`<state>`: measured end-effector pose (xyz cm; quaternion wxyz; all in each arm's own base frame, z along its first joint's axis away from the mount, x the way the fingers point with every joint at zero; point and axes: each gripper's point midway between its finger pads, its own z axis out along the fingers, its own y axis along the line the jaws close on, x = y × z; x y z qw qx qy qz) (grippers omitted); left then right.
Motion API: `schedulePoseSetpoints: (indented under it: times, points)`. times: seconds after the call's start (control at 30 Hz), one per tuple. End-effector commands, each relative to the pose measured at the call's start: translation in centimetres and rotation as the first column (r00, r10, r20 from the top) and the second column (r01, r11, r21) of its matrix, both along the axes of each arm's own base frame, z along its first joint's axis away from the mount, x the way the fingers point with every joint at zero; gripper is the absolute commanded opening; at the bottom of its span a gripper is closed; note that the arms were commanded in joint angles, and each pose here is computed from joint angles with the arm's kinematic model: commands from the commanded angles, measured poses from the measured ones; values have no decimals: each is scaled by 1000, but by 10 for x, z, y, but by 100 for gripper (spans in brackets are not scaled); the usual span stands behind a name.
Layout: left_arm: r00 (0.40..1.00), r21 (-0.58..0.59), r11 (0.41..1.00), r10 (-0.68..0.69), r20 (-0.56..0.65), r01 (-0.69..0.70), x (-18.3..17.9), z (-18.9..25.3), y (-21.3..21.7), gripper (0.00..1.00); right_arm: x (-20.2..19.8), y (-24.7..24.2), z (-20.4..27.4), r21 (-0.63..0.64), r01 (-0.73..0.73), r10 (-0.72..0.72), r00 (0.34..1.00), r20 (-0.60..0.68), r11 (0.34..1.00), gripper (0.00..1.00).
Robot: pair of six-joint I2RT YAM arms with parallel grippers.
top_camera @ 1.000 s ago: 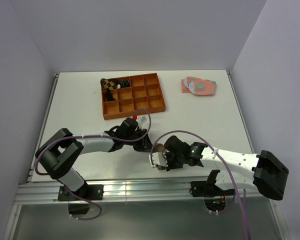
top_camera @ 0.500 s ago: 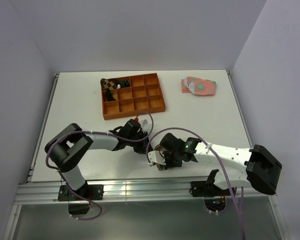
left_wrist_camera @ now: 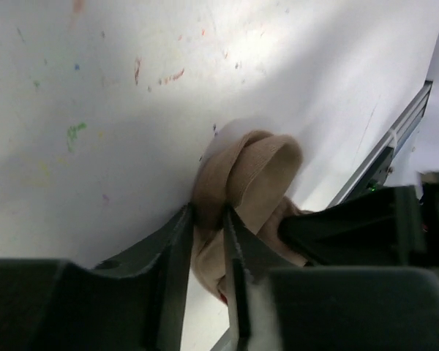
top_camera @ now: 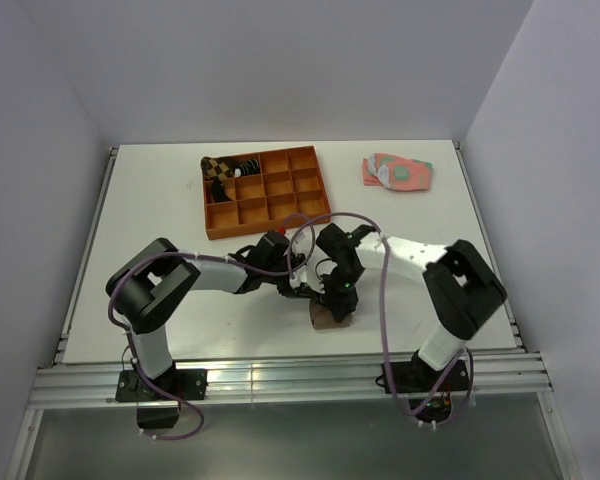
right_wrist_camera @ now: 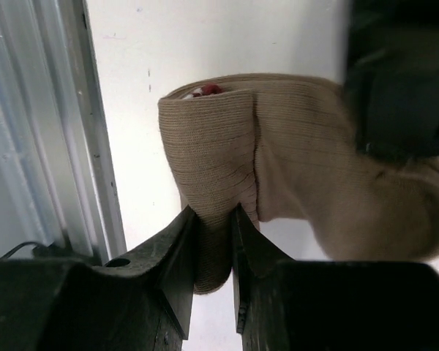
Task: Roll the socks
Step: Roll the sock at the center of the board.
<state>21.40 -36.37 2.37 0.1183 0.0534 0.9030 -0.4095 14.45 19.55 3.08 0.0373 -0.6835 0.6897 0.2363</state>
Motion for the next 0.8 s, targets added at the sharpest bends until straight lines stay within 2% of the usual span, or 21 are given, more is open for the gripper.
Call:
schedulePoseSetpoints:
  times: [0.0, 0.07, 0.13, 0.3, 0.43, 0.5, 0.63, 0.73, 0.77]
  points:
    - [994, 20, 998, 66, 85, -68, 20, -2, 7, 31, -9, 0, 9, 31, -20, 25, 983, -183, 999, 17]
    - [988, 31, 992, 117, 97, -121, 21, -6, 18, 33, -9, 0, 5, 20, 2, 3, 970, -242, 1000, 17]
    - [977, -14, 987, 158, 141, -157, 29, 9, 22, 36, -5, -2, 0, 11, 25, -21, 966, -258, 1000, 17]
    - [956, -32, 976, 219, 193, -217, 27, 20, 41, 41, -1, -1, -7, -11, 50, -51, 956, -289, 999, 17]
    - [950, -75, 967, 255, 182, -246, 16, 23, 51, 41, 2, 2, -6, -22, 78, -81, 940, -331, 997, 17]
    - [944, -79, 962, 271, 190, -260, 9, 23, 61, 39, 5, 4, -2, -14, 83, -83, 936, -342, 996, 17]
    - [910, -120, 955, 294, 291, -270, -4, 37, 73, 38, 7, 4, -3, -28, 92, -96, 931, -353, 995, 17]
    - [885, -152, 974, 218, 411, -169, -26, 61, 64, 40, 8, 4, -3, -43, 96, -105, 926, -362, 994, 17]
    - [859, -167, 975, 210, 466, -148, -30, 77, 56, 42, 9, 4, -2, -48, 101, -112, 926, -361, 994, 18]
